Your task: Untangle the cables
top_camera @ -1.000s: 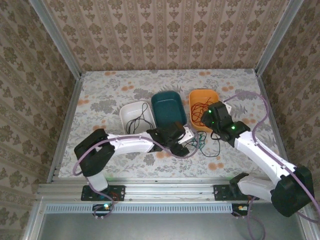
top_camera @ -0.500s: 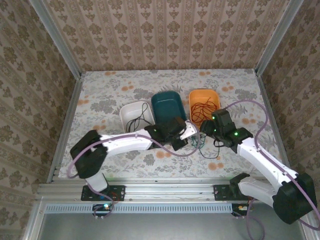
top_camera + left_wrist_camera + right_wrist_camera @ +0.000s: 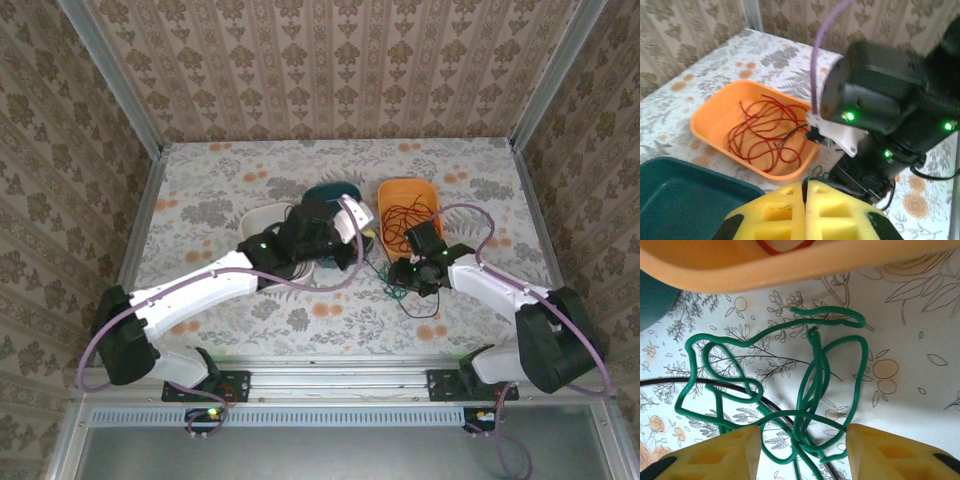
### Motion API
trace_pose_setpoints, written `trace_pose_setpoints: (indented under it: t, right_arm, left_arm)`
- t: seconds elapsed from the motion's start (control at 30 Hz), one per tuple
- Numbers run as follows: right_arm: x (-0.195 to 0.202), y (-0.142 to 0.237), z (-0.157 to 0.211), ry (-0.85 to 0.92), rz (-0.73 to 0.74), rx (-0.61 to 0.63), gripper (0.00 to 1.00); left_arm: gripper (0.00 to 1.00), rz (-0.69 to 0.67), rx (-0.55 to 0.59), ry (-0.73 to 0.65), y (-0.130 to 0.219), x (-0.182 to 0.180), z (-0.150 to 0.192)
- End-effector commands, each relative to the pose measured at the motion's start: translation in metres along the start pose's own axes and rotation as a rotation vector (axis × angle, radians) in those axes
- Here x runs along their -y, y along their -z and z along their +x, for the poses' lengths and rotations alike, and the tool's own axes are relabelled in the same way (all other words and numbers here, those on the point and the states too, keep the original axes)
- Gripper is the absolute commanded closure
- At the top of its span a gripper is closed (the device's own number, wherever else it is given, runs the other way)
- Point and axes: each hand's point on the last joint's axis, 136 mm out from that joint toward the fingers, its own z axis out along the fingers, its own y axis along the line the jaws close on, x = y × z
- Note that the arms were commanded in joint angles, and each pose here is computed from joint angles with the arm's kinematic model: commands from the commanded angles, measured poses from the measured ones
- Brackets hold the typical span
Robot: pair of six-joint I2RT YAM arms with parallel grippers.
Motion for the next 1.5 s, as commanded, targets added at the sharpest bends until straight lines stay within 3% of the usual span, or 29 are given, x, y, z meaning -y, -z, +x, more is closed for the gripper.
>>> trace_pose_setpoints:
  t: [0.0,0.13,0.37,0.6,0.77,1.03,1.17,1.47]
  right_arm:
    - [0.016,-0.008,0.012,0.015,0.074,-0.071,0.51]
    - [0.032,-0.009,0.017,-0.012,0.141,-0.076,0.52]
    - [0.05,-0.01,0.019,-0.071,0.173,-0.065,0.52]
    - [0.053,-0.011,0.022,-0.083,0.166,-0.07,0.52]
    - [0.049,-0.004,0.019,-0.083,0.14,-0.04,0.53]
    - [0.038,0.001,0.014,-0.06,0.075,-0.015,0.53]
    - [0.035,0.001,0.013,-0.057,0.064,-0.015,0.54]
    - [0.036,0.0,0.014,-0.064,0.069,-0.016,0.54]
  left_arm:
    - [1.0,-0.062,0.24,0.047,0.049,-0.019,-0.074]
    - [1.0,-0.088,0.363,0.039,0.091,-0.029,-0.108]
    - [1.0,-0.205,0.603,0.013,0.197,-0.053,-0.175]
    - [1.0,-0.321,0.745,-0.024,0.268,-0.063,-0.227]
    - [1.0,-0.463,0.757,-0.025,0.29,-0.084,-0.238]
    - [1.0,-0.745,0.625,0.013,0.291,-0.144,-0.211]
    - [1.0,-0.774,0.614,0.013,0.293,-0.158,-0.204]
    - [1.0,-0.703,0.749,0.015,0.317,-0.15,-0.239]
